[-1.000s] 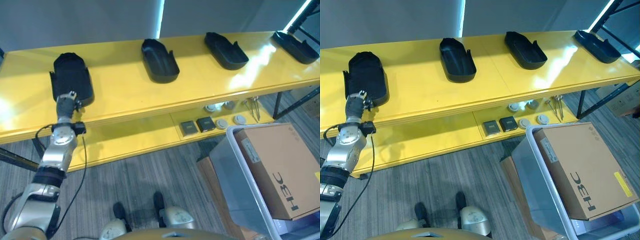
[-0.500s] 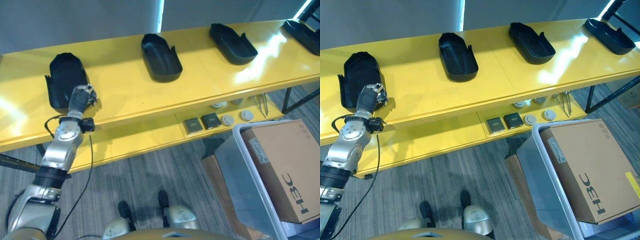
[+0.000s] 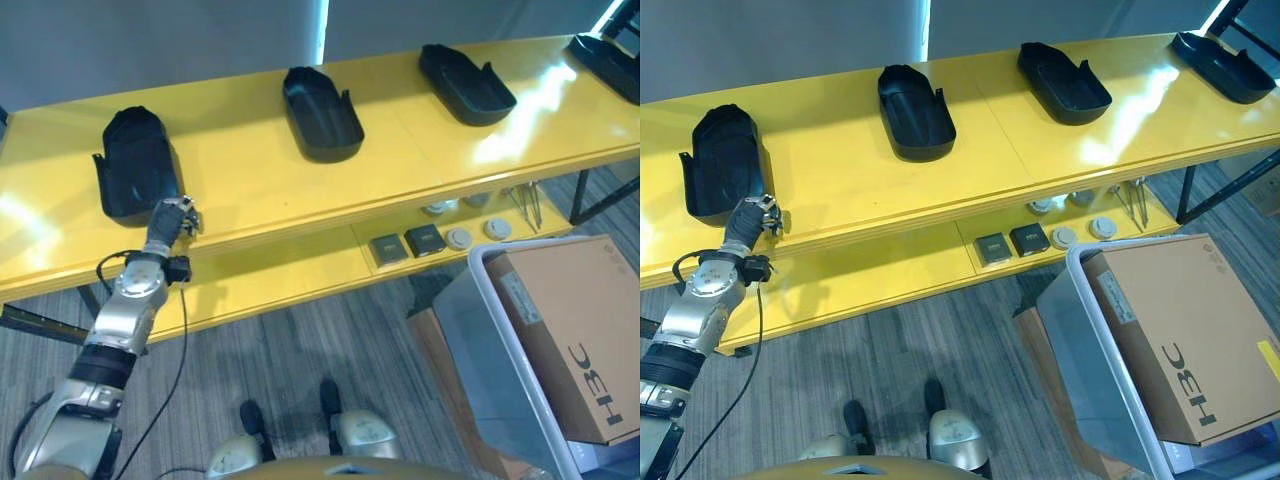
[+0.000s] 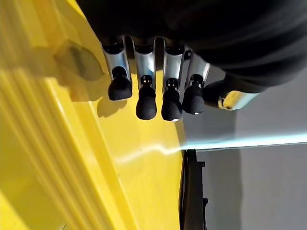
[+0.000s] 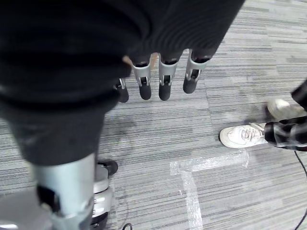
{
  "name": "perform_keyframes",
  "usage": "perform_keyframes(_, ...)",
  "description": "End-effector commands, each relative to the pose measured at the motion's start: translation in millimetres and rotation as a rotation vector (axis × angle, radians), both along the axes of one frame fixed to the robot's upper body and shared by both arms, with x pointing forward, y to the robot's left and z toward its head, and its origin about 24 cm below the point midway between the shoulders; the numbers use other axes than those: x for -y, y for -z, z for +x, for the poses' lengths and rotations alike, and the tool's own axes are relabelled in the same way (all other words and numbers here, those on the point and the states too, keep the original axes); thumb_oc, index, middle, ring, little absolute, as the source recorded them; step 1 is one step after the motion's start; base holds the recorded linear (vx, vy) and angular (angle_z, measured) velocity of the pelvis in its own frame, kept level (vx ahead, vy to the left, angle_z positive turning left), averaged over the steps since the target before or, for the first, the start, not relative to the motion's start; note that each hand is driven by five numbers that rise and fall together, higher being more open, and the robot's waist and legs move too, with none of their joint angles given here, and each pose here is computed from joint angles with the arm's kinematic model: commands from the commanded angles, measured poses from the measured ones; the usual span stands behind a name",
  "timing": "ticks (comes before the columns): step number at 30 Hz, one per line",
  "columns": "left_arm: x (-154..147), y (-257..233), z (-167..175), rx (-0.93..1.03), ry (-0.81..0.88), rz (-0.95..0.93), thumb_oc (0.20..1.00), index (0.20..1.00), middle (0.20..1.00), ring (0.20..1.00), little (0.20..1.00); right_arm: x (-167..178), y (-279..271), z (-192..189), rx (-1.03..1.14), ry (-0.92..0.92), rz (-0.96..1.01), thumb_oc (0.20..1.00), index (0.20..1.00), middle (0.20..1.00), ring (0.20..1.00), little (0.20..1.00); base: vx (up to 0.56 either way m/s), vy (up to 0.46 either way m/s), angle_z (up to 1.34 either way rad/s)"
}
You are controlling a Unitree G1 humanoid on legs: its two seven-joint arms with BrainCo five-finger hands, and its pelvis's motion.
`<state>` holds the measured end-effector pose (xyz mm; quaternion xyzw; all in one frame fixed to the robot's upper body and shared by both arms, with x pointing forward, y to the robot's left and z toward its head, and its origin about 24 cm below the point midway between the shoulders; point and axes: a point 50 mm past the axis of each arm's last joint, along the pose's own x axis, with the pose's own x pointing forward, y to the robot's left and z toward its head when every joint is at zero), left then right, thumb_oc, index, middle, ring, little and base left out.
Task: Move parts from the plastic box to the shelf.
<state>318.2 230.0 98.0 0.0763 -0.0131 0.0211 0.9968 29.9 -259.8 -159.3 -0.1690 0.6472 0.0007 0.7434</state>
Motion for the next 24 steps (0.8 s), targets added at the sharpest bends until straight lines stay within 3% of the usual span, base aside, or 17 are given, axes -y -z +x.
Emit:
perform_keyframes(1,-5.4,-9.9,6.4,0.064,-0.081,0.019,0.200,0.200,0.200,0.200,0.200,19.2,-5.2,-23.0,-0.077,-0.020,-0.068,1.000,1.000,1.000,1.000,1.000,0.00,0.000,0.00)
perform_keyframes(24,-78.5,-4.4,19.8,-0.069,-0.457,0.125,0.200,0.200,0.200,0.200,0.200,19.4,-6.2,-21.3,-0.098,-0.061,-0.060,1.000,1.000,1.000,1.000,1.000,0.01,0.000,0.00)
